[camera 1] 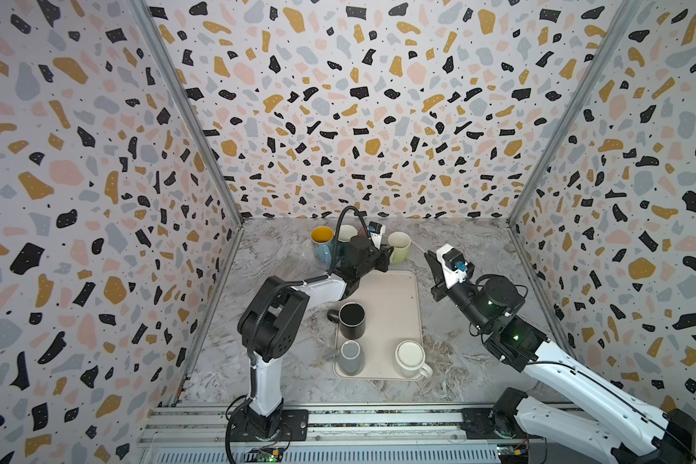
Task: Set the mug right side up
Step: 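Lower the light green mug upright beside the pink mug and open the left gripper, then withdraw the left gripper from the light green mug while the right gripper moves back, then move the left gripper down toward the black mug on the tray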
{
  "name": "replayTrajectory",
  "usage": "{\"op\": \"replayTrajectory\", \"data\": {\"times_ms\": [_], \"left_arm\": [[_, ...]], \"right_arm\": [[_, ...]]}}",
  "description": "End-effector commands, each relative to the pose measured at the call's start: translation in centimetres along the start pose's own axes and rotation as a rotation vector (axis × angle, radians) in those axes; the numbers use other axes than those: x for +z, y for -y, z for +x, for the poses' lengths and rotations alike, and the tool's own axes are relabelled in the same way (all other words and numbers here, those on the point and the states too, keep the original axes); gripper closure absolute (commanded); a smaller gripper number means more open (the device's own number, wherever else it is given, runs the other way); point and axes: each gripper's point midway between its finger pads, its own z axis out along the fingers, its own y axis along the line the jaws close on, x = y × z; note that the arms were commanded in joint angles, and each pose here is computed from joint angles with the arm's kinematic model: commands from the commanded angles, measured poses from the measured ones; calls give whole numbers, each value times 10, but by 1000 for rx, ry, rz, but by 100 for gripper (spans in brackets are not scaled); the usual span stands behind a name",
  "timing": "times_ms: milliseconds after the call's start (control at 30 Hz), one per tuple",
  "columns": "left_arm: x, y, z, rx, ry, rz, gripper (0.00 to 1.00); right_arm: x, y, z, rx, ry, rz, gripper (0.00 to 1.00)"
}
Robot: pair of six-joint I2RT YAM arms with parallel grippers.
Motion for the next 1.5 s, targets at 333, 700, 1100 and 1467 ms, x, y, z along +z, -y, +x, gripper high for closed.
{"op": "replayTrajectory", "data": {"times_ms": [333,700,1100,1467], "left_arm": [[-123,42,-120,-10,253,-32,67],[-223,-34,-134,-348,191,-310,52],[-215,-79,1,-1067,-91,-305,52],[-213,-90,64,-1385,-136,-412,49]], "right_arm": [[12,-14,-2,90,-14,-83,80],[32,-38,20,191,-102,-178,70],[35,-45,25,231,-117,-208,66],[32,-40,31,225,-120,-178,63]]}}
